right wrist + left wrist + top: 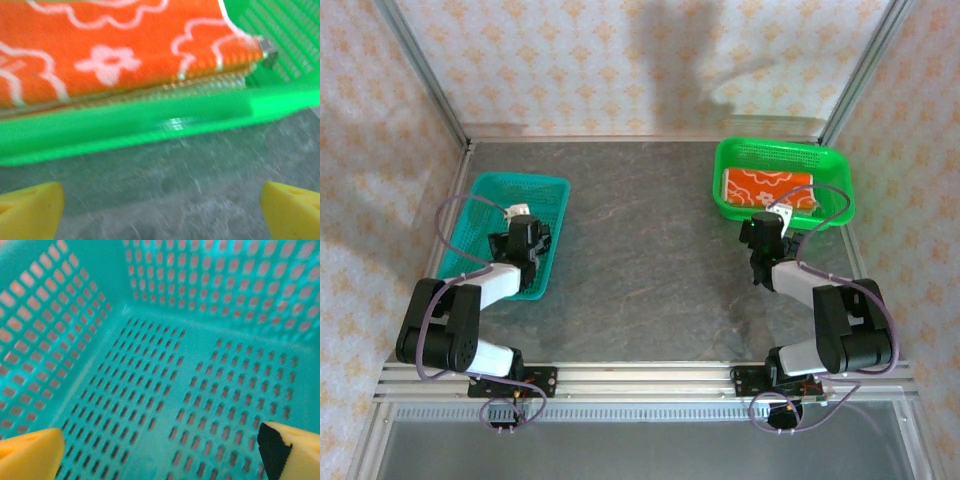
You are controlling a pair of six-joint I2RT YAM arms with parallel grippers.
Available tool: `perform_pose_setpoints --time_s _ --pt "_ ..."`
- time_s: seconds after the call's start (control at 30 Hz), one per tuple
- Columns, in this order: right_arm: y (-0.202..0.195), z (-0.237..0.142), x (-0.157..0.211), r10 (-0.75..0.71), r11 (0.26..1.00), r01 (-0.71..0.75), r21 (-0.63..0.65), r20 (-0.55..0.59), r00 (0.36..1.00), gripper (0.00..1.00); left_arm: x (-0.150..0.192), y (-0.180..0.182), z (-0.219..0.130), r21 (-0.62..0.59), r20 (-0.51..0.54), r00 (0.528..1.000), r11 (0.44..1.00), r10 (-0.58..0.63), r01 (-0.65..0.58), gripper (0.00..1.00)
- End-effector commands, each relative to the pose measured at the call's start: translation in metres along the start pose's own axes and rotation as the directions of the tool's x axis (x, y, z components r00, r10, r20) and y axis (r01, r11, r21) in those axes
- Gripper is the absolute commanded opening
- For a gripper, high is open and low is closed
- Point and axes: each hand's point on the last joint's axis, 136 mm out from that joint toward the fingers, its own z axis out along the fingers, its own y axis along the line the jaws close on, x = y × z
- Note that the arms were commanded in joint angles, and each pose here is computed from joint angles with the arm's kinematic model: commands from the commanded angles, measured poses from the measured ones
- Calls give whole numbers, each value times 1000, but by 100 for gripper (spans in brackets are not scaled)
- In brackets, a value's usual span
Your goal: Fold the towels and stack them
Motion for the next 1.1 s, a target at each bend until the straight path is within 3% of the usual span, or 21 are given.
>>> perform_pose_setpoints --time_s 0.0,0.37,0.53,1.07 --pt "11 2 -22 8 998 -2 -62 97 995 99 -29 -10 1 70 214 975 996 -66 52 100" --pt "8 14 -10 94 982 -60 -179 190 977 99 -27 -17 3 105 221 974 994 -58 35 100" --pt "10 19 -6 73 983 -51 -176 124 990 99 -27 -14 3 92 221 973 995 -64 44 100" --pt "9 20 -6 81 981 -57 -186 126 989 99 -27 -12 3 82 224 972 995 -69 51 100"
